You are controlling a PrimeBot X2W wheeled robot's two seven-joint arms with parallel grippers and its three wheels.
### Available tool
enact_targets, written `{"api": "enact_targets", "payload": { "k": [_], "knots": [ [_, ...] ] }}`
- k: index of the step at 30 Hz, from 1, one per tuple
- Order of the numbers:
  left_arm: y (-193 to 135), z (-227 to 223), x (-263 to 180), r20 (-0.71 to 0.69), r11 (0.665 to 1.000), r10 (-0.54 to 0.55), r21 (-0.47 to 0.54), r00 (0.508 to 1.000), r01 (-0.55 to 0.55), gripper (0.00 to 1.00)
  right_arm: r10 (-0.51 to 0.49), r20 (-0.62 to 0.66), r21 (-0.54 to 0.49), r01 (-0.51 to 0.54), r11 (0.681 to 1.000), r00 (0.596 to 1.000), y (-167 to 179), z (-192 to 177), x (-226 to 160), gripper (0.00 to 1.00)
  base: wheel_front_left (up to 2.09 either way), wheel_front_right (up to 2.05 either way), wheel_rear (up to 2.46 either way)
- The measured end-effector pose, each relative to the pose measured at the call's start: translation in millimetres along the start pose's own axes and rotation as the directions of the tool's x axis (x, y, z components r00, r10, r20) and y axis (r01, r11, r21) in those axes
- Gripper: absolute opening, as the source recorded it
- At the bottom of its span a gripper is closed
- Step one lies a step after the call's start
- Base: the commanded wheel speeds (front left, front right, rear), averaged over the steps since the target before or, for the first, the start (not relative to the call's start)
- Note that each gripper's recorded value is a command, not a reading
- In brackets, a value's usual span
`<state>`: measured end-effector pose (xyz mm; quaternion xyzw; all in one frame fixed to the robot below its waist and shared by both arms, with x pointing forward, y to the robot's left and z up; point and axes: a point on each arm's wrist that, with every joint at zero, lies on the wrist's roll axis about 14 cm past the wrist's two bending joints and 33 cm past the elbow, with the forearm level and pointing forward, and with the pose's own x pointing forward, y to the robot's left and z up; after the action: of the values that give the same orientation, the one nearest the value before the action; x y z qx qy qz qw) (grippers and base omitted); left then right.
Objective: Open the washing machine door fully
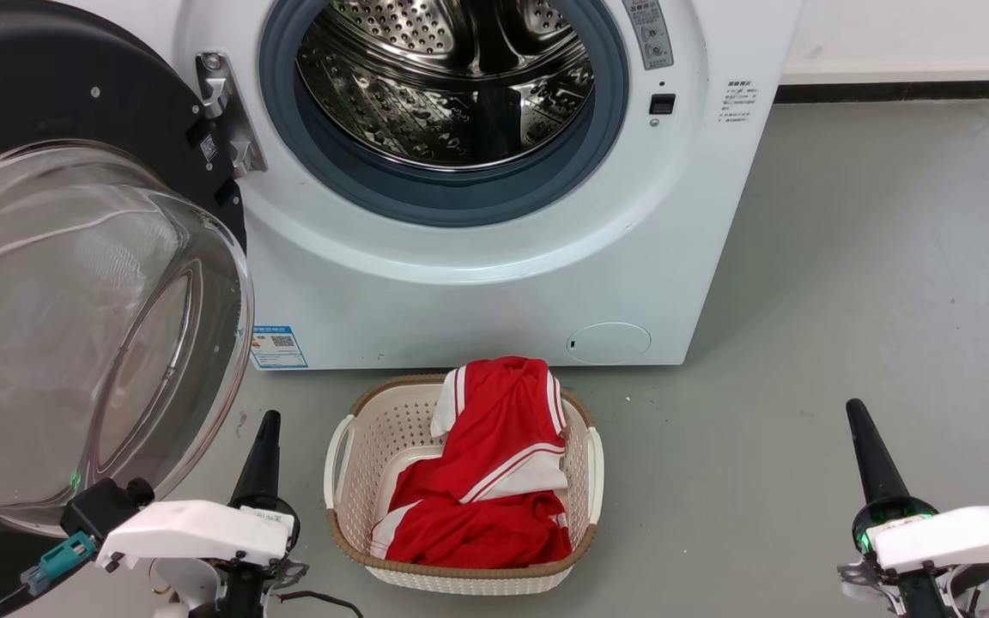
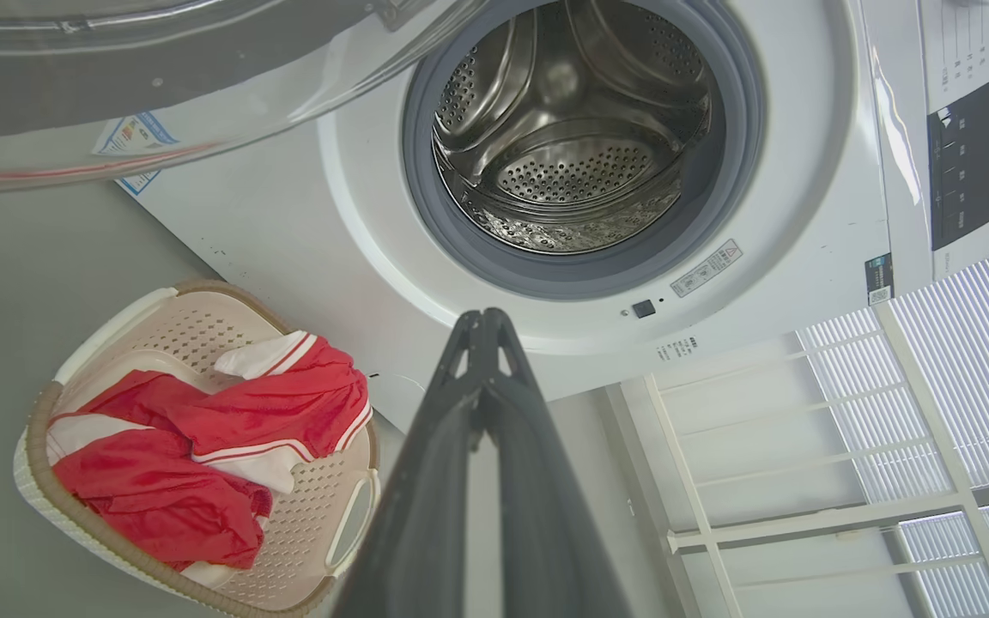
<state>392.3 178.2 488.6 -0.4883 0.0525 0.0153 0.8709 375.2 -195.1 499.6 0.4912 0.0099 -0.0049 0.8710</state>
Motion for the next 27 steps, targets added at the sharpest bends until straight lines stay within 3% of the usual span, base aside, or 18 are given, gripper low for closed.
{"api": "enact_targets", "payload": {
  "k": [27],
  "knots": [
    [1.5, 9.9, -2.6, 0.014, 0.964, -0.02, -0.266, 1.0, 0.023, 0.0, -0.007, 0.002, 0.261, 0.006, 0.965, 1.0, -1.9, 3.0, 5.6, 0.0, 0.0, 0.0, 0.0]
  ]
}}
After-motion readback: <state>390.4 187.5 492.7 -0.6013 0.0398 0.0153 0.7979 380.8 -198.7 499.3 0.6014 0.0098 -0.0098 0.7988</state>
